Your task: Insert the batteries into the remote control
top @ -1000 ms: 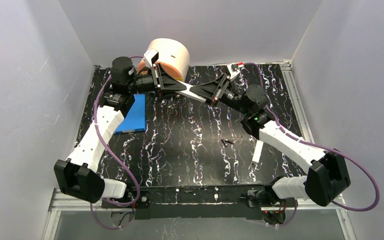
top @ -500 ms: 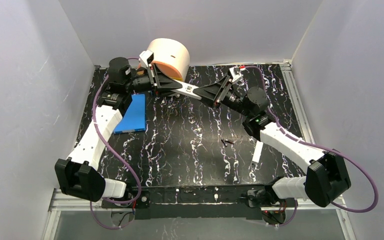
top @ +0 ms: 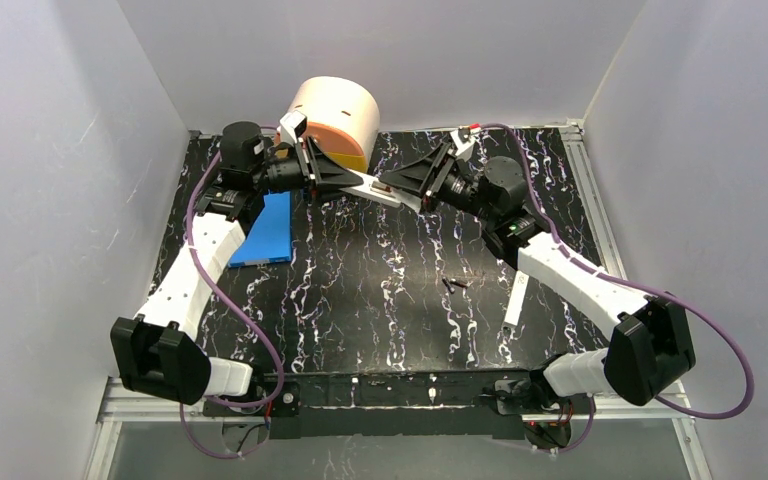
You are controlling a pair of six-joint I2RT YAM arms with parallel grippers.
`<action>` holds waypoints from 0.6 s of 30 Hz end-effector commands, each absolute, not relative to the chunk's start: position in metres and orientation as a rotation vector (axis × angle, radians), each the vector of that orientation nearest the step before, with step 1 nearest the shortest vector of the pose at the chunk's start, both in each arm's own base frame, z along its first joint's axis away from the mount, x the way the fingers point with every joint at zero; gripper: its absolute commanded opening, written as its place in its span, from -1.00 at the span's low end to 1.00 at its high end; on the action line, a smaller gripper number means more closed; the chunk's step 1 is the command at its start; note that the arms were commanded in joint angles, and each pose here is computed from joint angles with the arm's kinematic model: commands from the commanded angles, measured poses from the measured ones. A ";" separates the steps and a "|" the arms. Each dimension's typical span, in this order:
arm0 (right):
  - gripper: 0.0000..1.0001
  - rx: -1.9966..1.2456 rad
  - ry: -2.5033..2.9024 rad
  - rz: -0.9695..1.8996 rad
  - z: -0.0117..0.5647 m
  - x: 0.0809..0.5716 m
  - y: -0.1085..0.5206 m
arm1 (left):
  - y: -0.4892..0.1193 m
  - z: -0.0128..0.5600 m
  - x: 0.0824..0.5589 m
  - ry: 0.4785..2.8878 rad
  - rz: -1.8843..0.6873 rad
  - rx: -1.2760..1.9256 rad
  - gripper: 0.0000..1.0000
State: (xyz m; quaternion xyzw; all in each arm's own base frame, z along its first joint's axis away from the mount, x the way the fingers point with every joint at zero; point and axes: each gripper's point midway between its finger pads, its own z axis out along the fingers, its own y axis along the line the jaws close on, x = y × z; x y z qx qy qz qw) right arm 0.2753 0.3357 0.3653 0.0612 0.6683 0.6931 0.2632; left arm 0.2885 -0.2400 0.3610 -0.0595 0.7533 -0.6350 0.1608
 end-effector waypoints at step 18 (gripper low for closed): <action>0.08 0.304 2.067 1.857 0.295 0.261 0.334 | -0.228 0.270 0.288 2.407 -1.537 -0.200 -1.00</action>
